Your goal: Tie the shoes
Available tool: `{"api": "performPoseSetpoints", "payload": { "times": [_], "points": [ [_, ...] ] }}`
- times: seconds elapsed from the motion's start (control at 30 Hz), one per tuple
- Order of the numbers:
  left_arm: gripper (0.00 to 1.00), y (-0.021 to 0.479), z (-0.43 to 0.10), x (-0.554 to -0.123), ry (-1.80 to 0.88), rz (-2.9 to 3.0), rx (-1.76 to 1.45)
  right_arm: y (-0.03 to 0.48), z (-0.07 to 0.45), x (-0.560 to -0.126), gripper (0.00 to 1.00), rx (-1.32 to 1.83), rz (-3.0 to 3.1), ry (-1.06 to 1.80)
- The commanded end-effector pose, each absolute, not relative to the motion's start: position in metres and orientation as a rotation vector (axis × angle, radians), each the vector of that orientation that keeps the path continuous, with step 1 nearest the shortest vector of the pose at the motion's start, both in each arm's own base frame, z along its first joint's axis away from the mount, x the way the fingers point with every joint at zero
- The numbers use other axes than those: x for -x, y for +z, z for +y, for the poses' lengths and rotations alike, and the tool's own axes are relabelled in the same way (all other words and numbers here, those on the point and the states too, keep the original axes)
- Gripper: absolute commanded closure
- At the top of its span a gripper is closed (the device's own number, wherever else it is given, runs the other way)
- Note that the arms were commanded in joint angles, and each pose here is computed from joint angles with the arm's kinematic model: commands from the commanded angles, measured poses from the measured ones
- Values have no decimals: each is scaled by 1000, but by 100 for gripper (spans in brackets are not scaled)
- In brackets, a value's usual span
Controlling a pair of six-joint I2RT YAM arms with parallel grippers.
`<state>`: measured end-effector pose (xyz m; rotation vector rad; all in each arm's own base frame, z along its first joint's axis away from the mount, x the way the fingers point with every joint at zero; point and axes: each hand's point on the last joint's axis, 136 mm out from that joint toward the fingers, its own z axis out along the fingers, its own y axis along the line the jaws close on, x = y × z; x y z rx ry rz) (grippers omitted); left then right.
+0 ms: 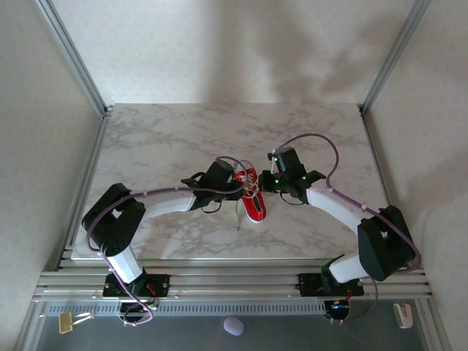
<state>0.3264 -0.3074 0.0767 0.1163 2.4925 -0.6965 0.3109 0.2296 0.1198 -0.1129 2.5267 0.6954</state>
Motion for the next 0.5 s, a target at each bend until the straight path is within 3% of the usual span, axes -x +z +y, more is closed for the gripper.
{"api": "performPoseSetpoints", "payload": {
  "times": [0.0, 0.2, 0.47],
  "points": [
    [77, 70, -311, -327, -703, 2507, -120, 122, 226, -311, 100, 107, 2531, 685],
    [81, 65, -311, -327, -683, 2523, -131, 123, 227, -311, 100, 107, 2528, 691],
    [95, 73, -313, -332, -671, 2503, -156, 123, 227, -311, 100, 109, 2529, 689]
  ]
}}
